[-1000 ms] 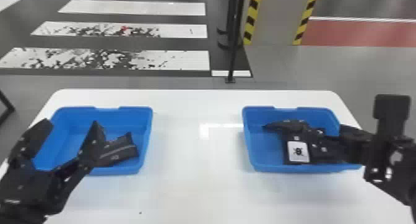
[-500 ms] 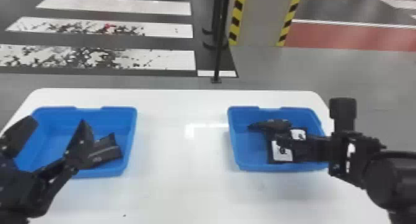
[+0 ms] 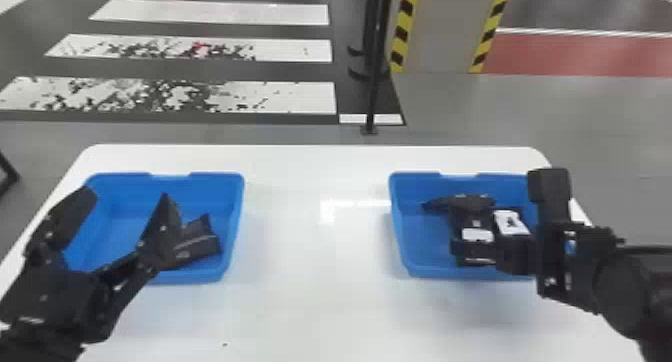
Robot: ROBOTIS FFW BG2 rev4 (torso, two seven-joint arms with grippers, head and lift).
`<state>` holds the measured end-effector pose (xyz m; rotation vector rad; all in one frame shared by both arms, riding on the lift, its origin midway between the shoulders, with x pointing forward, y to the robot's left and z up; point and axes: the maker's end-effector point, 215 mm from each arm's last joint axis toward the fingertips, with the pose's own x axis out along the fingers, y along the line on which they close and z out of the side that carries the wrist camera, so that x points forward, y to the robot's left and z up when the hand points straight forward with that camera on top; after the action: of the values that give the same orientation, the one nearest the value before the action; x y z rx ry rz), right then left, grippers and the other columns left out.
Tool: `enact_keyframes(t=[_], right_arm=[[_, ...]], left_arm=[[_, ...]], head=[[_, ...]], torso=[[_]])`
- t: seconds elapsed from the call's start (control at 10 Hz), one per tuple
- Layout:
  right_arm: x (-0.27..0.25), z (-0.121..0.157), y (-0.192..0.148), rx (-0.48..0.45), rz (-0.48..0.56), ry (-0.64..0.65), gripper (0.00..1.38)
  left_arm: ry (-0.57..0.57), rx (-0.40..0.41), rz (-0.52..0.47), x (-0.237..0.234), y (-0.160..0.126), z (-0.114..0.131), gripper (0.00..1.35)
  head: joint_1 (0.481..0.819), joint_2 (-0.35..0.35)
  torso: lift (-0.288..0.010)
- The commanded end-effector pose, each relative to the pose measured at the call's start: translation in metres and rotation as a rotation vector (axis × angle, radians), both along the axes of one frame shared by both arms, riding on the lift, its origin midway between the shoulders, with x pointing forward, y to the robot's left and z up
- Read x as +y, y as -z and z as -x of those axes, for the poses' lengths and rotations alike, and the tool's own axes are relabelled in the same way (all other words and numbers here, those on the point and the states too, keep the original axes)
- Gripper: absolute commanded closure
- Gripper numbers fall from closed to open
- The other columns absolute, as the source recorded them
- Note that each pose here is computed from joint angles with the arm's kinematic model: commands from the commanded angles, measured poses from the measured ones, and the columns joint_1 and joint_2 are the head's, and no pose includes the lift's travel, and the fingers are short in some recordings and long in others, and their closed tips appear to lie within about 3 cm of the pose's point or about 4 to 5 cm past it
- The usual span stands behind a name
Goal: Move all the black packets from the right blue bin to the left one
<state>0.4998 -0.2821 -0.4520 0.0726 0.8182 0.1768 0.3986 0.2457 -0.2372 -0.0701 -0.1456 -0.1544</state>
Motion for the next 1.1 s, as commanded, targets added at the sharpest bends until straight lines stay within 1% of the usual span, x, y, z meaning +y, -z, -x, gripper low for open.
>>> enact_keyframes(t=[0.0, 0.2, 0.4, 0.7, 0.8, 0.9, 1.0], right_arm=[[0.002, -0.001, 0.003, 0.009, 0.003, -0.004, 0.21], [-0.003, -0.003, 0.002, 0.017, 0.024, 0.013, 0.23], [-0.008, 0.001, 0.006, 0.044, 0.041, 0.029, 0.28], [-0.004, 0.009, 0.017, 0.084, 0.022, 0.038, 0.37], [0.000, 0.009, 0.020, 0.094, 0.005, 0.038, 0.45], [-0.001, 0.010, 0.025, 0.108, -0.013, 0.045, 0.64], [-0.001, 0.010, 0.028, 0.120, -0.037, 0.049, 0.76]], left_arm=[[-0.001, -0.001, 0.000, 0.000, 0.000, 0.000, 0.19], [-0.001, -0.001, 0.000, 0.001, 0.001, 0.001, 0.19], [-0.003, -0.005, 0.000, 0.001, 0.001, 0.001, 0.19], [-0.005, -0.015, -0.003, 0.002, 0.000, 0.002, 0.19], [-0.006, -0.015, -0.003, 0.002, 0.001, 0.002, 0.19], [-0.008, -0.013, -0.005, 0.003, 0.004, 0.001, 0.19], [-0.009, -0.015, -0.003, 0.004, 0.004, 0.001, 0.19]], head=[[0.695, -0.046], [0.695, -0.044], [0.695, -0.050], [0.695, -0.054], [0.695, -0.052], [0.695, -0.050], [0.695, -0.045]], torso=[[-0.140], [-0.140], [-0.140], [-0.140], [-0.140], [-0.140], [-0.140]])
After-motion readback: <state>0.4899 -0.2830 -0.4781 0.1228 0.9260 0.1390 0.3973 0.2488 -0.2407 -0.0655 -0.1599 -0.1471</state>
